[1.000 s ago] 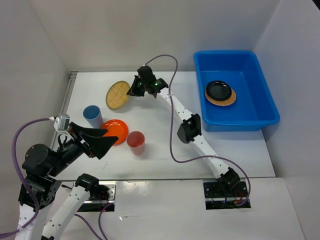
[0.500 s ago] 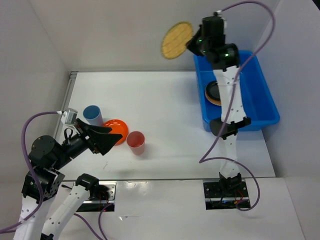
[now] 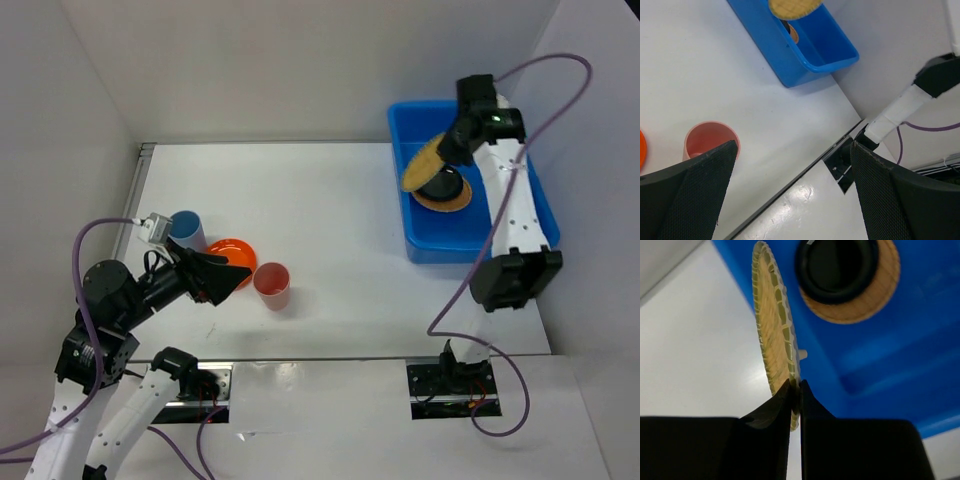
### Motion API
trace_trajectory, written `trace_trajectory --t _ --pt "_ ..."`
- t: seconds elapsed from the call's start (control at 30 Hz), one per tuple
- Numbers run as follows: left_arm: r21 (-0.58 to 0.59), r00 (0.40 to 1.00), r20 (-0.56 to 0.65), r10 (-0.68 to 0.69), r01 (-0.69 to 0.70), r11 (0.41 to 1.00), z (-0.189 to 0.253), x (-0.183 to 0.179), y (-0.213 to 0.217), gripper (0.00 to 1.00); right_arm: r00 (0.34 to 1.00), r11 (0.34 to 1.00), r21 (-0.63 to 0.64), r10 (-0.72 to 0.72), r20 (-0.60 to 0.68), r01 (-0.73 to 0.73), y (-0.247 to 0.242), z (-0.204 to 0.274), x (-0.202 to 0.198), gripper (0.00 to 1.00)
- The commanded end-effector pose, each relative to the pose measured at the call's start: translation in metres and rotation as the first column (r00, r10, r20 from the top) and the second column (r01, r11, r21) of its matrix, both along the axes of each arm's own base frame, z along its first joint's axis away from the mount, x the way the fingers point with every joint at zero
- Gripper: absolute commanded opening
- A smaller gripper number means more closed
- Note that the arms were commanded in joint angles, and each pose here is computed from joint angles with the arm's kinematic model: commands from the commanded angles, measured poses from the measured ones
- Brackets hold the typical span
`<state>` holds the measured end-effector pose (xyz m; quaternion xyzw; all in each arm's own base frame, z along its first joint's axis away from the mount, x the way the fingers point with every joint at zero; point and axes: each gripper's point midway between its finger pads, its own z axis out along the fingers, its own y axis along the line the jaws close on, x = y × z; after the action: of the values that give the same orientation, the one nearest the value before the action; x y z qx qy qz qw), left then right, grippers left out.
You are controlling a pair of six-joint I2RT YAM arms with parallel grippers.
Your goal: Place the mixed dishes into the plastic bin
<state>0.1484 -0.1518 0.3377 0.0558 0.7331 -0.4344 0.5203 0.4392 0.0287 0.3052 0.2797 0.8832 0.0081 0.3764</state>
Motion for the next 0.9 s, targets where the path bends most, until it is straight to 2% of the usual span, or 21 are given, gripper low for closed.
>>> trace_trajectory --t 0.0,0.03,0.1,0.13,0.17,0.2,0.23,0.33,0.43,0.63,0.77,0.87 --pt "0.005 0.999 0.032 -0.018 0.017 1.000 0.002 0.001 -0.002 1.00 0.964 0.999 0.050 -0.020 0.267 0.007 -0.050 0.068 -0.024 0.01" --pt "0.004 0.999 0.036 -0.017 0.017 1.000 0.000 0.001 -0.002 1.00 0.964 0.997 0.069 -0.063 0.259 0.046 -0.078 0.045 -0.023 0.01" --pt "-0.003 0.999 0.030 -0.017 0.017 1.000 -0.002 0.002 -0.003 1.00 0.952 0.993 0.109 -0.070 0.297 0.039 -0.090 0.043 -0.034 0.01" --pt "-0.003 0.999 0.030 -0.029 0.029 1.000 -0.002 0.001 -0.005 1.00 0.957 0.988 0.151 -0.070 0.283 0.028 -0.099 0.021 -0.032 0.01" --pt "0.000 0.999 0.020 -0.029 0.029 1.000 -0.004 0.003 -0.005 1.00 0.956 0.985 0.170 -0.072 0.283 0.024 -0.104 0.013 -0.033 0.01" --pt "0.000 0.999 0.019 -0.029 0.029 1.000 -0.004 0.003 -0.005 1.00 0.967 0.977 0.211 -0.083 0.242 0.031 -0.108 -0.014 -0.035 0.01" --pt "0.010 0.999 0.016 -0.030 0.030 1.000 -0.006 0.003 -0.005 1.00 0.951 0.968 0.251 -0.091 0.294 0.015 -0.117 -0.011 -0.031 0.01" --pt "0.022 1.000 0.013 -0.003 0.003 1.000 -0.009 0.004 -0.001 1.00 0.947 0.937 0.348 -0.107 0.303 -0.005 -0.131 -0.040 -0.028 0.01" --pt "0.037 1.000 -0.002 0.008 -0.008 0.999 -0.019 0.008 0.000 1.00 0.962 0.904 0.426 -0.095 0.256 -0.024 -0.132 -0.078 -0.021 0.01" --pt "0.113 0.996 -0.075 0.049 -0.041 0.993 -0.045 0.020 0.005 1.00 0.956 0.909 0.417 -0.126 0.264 0.004 -0.153 -0.107 0.001 0.01" --pt "0.126 0.995 -0.068 0.074 -0.065 0.990 -0.045 0.022 0.009 1.00 0.962 0.885 0.465 -0.153 0.225 0.032 -0.152 -0.130 0.012 0.01" --pt "0.173 0.992 -0.109 0.070 -0.050 0.984 -0.056 0.030 0.007 1.00 0.962 0.880 0.471 -0.174 0.210 0.056 -0.152 -0.145 0.016 0.01"
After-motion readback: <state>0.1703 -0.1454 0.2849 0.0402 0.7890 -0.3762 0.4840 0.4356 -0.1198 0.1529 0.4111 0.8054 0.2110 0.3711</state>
